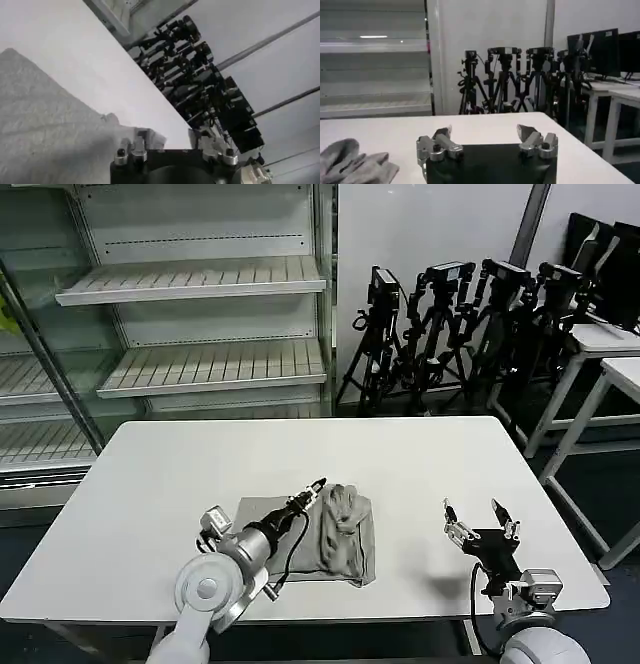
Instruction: Fold and organize the clothes.
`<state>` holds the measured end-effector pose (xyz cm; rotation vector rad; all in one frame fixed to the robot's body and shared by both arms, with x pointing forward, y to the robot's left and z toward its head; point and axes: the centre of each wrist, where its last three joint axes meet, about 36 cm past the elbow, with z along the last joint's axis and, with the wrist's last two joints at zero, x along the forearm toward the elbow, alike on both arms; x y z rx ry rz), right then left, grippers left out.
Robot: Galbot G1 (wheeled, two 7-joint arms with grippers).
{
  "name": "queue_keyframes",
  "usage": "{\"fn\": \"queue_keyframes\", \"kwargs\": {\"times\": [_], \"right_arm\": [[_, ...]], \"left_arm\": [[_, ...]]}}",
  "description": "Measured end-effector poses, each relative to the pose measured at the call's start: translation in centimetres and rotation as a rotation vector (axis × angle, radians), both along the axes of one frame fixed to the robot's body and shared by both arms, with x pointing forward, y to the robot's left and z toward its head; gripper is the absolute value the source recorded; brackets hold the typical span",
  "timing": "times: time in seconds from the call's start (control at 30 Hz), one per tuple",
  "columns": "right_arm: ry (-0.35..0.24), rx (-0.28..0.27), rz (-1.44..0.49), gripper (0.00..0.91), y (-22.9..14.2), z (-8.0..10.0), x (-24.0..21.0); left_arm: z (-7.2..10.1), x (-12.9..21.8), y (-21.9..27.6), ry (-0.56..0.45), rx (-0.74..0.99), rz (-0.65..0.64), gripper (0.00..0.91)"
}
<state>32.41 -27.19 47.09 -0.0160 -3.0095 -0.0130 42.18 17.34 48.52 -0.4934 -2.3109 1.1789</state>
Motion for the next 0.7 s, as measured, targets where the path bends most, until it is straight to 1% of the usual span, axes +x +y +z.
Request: {"fn": "queue_keyframes", "kwargs": {"times": [0.13, 0.3, 0.5, 0.7], "right_arm": [[-0.002, 0.001, 0.005, 0.907, 0.1, 0.1, -0.1], [0.002, -0.004, 0.014, 0.907, 0.1, 0.0, -0.2], [0.005, -0.009, 0.022, 0.907, 0.1, 0.0, -0.2], [0.006, -0.007, 0.028, 0.907, 0.2, 0.0, -0.1]], "left_arm": [[0.6, -0.8, 1.2, -0.019, 0.036, 0.007, 0.907], [1.1, -2.0, 4.2, -0.036, 0.124, 0.025, 0.907], [0.8, -3.2, 8.6, -0.011, 0.243, 0.066, 0.907], [0.0, -4.3, 11.2, 0.028, 0.293, 0.079, 0.907]]}}
